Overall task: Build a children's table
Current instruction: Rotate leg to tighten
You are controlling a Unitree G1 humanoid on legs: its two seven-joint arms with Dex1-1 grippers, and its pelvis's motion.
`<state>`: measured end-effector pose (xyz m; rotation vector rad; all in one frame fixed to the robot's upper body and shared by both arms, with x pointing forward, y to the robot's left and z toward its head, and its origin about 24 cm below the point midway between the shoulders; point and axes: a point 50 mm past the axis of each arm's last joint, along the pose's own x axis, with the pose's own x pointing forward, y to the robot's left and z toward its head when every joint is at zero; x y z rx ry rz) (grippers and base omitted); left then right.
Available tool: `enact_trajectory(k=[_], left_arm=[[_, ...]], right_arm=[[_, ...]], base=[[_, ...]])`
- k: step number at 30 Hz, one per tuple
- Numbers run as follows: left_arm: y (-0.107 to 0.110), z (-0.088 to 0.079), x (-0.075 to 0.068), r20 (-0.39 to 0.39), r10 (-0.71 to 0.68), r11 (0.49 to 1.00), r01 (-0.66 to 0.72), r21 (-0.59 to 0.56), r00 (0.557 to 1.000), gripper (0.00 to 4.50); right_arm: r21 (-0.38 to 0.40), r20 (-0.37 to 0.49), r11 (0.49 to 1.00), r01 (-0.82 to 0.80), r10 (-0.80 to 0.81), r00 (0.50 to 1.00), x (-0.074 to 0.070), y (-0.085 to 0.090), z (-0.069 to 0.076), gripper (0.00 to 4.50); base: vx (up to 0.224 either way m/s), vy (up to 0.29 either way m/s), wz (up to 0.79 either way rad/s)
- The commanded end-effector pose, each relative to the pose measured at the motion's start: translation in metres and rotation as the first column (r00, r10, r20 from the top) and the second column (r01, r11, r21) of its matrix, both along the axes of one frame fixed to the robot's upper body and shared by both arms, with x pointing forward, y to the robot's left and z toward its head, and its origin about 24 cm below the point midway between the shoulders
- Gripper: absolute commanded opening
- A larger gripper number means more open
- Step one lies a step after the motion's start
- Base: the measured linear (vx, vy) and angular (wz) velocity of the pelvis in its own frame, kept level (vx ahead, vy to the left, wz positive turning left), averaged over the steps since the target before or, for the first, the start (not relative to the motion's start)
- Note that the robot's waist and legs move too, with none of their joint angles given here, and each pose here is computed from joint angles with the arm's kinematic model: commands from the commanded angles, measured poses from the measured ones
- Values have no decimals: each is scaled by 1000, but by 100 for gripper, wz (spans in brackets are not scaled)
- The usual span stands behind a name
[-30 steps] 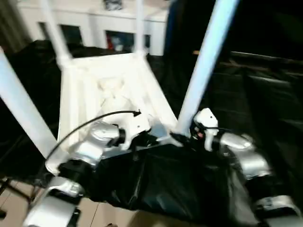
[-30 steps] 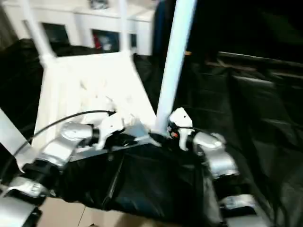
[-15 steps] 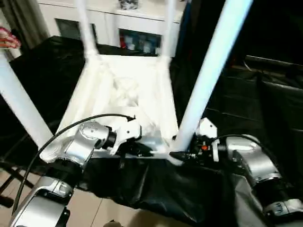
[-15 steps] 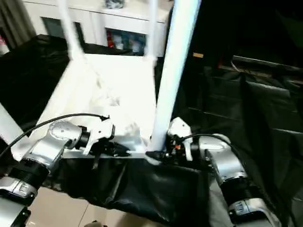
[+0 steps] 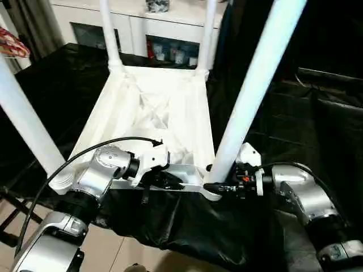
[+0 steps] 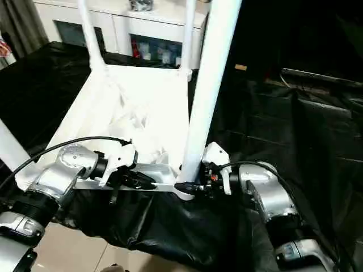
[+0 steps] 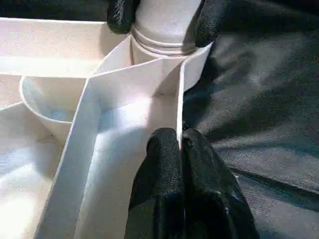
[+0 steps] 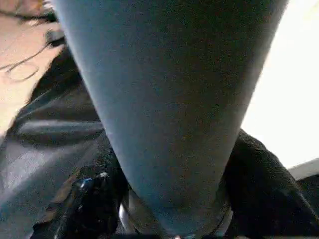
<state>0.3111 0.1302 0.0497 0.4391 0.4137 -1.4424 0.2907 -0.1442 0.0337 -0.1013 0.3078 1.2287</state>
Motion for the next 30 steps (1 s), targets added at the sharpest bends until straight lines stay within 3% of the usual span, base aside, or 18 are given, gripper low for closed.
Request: enact_trajectory(k=[1, 5, 8, 12, 13, 16, 19, 21, 24, 26, 30], left_arm=[[-7, 11, 13, 79, 137, 990, -134, -43, 987, 0], [-13, 10, 14, 98, 183, 983, -179, -47, 978, 0], [-29, 10, 14, 122, 259, 965, -252, -74, 958, 0], [-53, 11, 12, 153, 359, 932, -344, -115, 921, 0], [-64, 11, 11, 163, 386, 921, -368, -129, 908, 0], [-76, 10, 7, 152, 394, 916, -374, -148, 906, 0], [-80, 10, 5, 142, 390, 917, -369, -154, 910, 0], [-79, 10, 4, 138, 375, 923, -354, -152, 917, 0], [-72, 11, 2, 136, 329, 940, -310, -144, 935, 0], [-69, 11, 2, 133, 310, 946, -292, -142, 941, 0], [-55, 12, -3, 117, 204, 974, -189, -124, 972, 0]], right_arm=[[-2, -18, 997, 71, -71, 997, 0, 12, -12, 246], [17, 5, 984, 177, -178, 984, 6, 17, -13, 243], [44, 2, 943, 330, -331, 944, 10, 29, -18, 243], [10, 1, 859, 511, -511, 859, 11, 46, -29, 242], [-13, -13, 814, 580, -580, 814, 12, 53, -34, 242], [-15, -10, 789, 614, -615, 789, 13, 65, -35, 242], [5, 20, 802, 597, -597, 802, 13, 74, -31, 242], [32, 8, 808, 589, -589, 808, 14, 75, -29, 277], [45, 11, 835, 549, -550, 835, 13, 68, -25, 285], [39, 24, 849, 527, -528, 849, 13, 65, -24, 325], [10, 65, 908, 419, -418, 906, 11, 46, -21, 325]], base=[[0, 0, 0], [0, 0, 0], [0, 0, 0], [0, 0, 0], [0, 0, 0], [0, 0, 0], [0, 0, 0], [0, 0, 0], [0, 0, 0], [0, 0, 0], [0, 0, 0]])
